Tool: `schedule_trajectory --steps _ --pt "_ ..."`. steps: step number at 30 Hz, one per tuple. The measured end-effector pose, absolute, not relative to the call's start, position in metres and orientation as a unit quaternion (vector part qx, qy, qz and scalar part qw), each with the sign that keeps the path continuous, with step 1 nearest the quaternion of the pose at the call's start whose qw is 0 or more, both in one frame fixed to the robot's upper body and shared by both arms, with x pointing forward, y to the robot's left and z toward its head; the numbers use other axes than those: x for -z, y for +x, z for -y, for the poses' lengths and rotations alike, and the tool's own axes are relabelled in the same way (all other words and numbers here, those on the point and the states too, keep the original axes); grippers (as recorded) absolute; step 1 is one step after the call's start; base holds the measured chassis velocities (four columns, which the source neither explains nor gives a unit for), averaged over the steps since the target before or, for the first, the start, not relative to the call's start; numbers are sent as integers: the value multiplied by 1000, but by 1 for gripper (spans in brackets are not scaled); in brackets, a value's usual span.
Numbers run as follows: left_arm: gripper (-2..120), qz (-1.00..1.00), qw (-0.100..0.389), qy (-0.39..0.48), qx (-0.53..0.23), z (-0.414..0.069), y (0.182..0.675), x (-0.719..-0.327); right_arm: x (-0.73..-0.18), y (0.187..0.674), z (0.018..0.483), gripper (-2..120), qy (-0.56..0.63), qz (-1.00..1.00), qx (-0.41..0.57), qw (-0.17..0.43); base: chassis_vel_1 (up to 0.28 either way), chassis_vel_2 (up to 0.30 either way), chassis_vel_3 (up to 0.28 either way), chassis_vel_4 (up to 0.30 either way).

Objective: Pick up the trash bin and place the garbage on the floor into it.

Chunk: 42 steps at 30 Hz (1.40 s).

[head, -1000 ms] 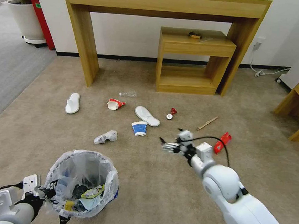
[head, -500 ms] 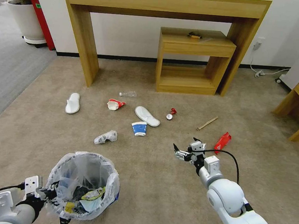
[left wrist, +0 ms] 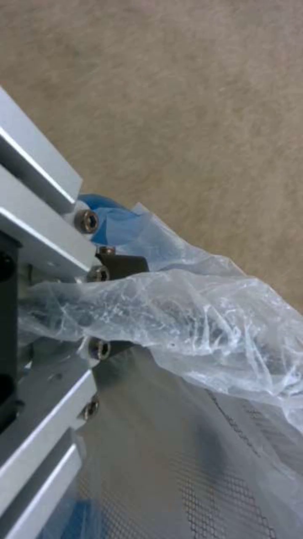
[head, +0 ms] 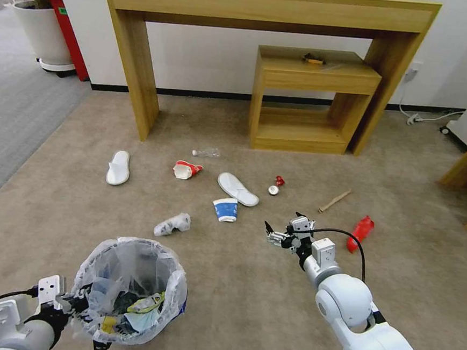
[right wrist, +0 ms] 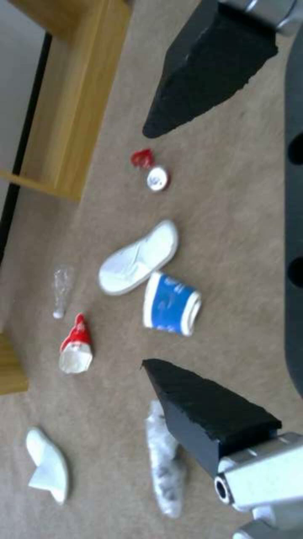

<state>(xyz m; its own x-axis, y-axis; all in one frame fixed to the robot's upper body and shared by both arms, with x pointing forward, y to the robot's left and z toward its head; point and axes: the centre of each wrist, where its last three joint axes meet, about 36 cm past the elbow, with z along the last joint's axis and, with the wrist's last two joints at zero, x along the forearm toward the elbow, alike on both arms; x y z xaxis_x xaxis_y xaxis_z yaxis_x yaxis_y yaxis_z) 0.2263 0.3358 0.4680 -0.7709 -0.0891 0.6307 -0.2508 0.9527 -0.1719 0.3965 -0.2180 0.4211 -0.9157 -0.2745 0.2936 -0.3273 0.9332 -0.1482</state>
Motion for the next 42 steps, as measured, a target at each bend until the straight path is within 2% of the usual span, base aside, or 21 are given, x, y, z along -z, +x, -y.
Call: schedule_trajectory --steps 12,28,32,34,35,38,39,42 --pt "0 933 327 86 -123 -336 224 -467 -420 401 217 100 158 973 -89 141 100 284 -91 -287" --pt "0 934 326 82 -123 -335 224 -468 -411 399 208 100 169 970 -80 158 9 281 -13 -276" --pt "0 934 326 83 -123 -336 223 -467 -406 400 204 100 174 966 -60 184 -14 224 1 -234" --pt "0 934 325 84 -123 -335 223 -467 -399 401 192 100 163 960 -25 224 -16 140 30 -138" --pt "0 934 325 84 -123 -335 223 -467 -399 401 192 100 163 960 -25 224 -16 140 32 -96" --pt "0 933 327 84 -123 -335 220 -465 -384 406 162 100 111 943 11 314 -7 13 11 -32" --pt "0 933 327 84 -123 -335 220 -465 -384 406 162 100 111 943 11 314 0 0 0 0" --pt "0 933 328 84 -121 -335 219 -463 -368 416 140 100 83 927 23 365 -2 -23 -1 15"
